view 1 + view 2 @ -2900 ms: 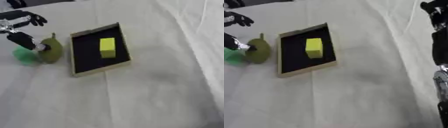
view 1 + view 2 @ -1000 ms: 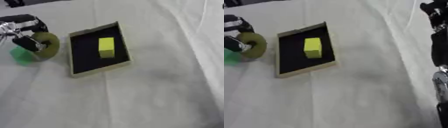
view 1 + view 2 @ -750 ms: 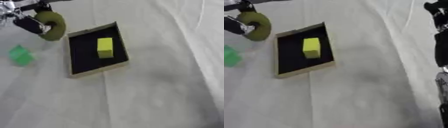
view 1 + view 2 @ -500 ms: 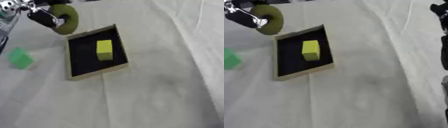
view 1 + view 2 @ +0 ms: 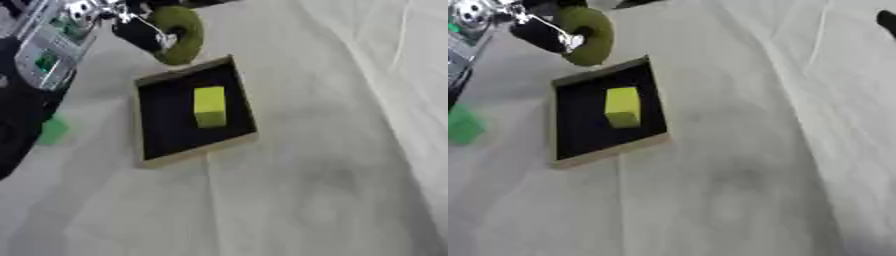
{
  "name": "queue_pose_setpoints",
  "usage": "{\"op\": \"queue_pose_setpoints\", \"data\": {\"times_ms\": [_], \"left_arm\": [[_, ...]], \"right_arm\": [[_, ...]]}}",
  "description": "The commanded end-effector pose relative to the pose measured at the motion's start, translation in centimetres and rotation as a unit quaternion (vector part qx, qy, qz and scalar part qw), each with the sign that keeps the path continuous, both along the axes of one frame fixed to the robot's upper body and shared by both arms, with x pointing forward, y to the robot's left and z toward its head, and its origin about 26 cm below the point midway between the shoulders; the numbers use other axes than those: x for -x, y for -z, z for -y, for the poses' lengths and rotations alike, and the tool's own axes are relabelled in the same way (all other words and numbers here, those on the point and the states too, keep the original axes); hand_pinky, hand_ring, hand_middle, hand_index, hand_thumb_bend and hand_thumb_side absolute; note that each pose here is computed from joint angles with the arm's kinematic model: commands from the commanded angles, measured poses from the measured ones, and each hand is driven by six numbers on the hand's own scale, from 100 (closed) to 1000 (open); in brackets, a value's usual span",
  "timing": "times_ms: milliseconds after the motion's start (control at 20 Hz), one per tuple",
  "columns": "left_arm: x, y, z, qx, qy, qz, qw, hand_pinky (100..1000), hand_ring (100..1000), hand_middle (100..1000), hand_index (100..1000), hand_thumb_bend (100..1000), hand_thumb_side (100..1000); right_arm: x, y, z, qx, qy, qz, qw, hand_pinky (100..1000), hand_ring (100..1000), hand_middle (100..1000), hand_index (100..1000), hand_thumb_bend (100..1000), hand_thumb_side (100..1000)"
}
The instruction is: Pick up objects on the table and place them in the box.
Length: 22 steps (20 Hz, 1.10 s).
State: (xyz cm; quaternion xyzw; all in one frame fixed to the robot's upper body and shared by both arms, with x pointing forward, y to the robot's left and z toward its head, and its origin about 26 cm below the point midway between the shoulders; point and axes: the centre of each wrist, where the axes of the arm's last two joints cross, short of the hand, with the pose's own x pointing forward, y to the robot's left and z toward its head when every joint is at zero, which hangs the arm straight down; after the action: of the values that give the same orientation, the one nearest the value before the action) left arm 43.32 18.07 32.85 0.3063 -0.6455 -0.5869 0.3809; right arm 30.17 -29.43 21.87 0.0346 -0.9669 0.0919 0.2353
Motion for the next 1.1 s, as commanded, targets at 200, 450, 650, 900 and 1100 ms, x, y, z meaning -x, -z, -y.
{"op": "queue_pose_setpoints", "data": {"times_ms": [200, 450, 650, 900, 1100], "left_arm": [[-0.8, 0.2, 0.8, -0.011, 0.001, 0.014, 1.0, 795, 633, 478, 607, 100, 117], [-0.8, 0.3, 1.7, -0.009, 0.015, 0.025, 1.0, 794, 633, 480, 609, 100, 138], [-1.0, 0.9, 2.1, -0.016, 0.023, 0.01, 1.0, 806, 656, 521, 660, 117, 239], [-0.9, 1.7, 1.9, -0.044, 0.045, -0.035, 0.997, 884, 811, 745, 862, 315, 440], [-0.2, 1.1, 1.5, -0.042, 0.052, -0.033, 0.997, 916, 856, 801, 908, 467, 536]], "right_arm": [[0.2, -1.0, -0.4, 0.002, -0.012, 0.015, 1.0, 893, 960, 593, 814, 100, 641], [0.1, -1.0, -0.6, 0.001, -0.018, 0.013, 1.0, 893, 961, 593, 814, 100, 643], [0.1, -1.2, -0.7, -0.001, -0.02, 0.013, 1.0, 893, 960, 593, 814, 100, 643], [0.1, -1.1, -0.6, -0.001, -0.018, 0.012, 1.0, 893, 961, 592, 814, 100, 644], [0.1, -1.1, -0.7, -0.001, -0.018, 0.01, 1.0, 893, 961, 592, 814, 100, 644]]}}
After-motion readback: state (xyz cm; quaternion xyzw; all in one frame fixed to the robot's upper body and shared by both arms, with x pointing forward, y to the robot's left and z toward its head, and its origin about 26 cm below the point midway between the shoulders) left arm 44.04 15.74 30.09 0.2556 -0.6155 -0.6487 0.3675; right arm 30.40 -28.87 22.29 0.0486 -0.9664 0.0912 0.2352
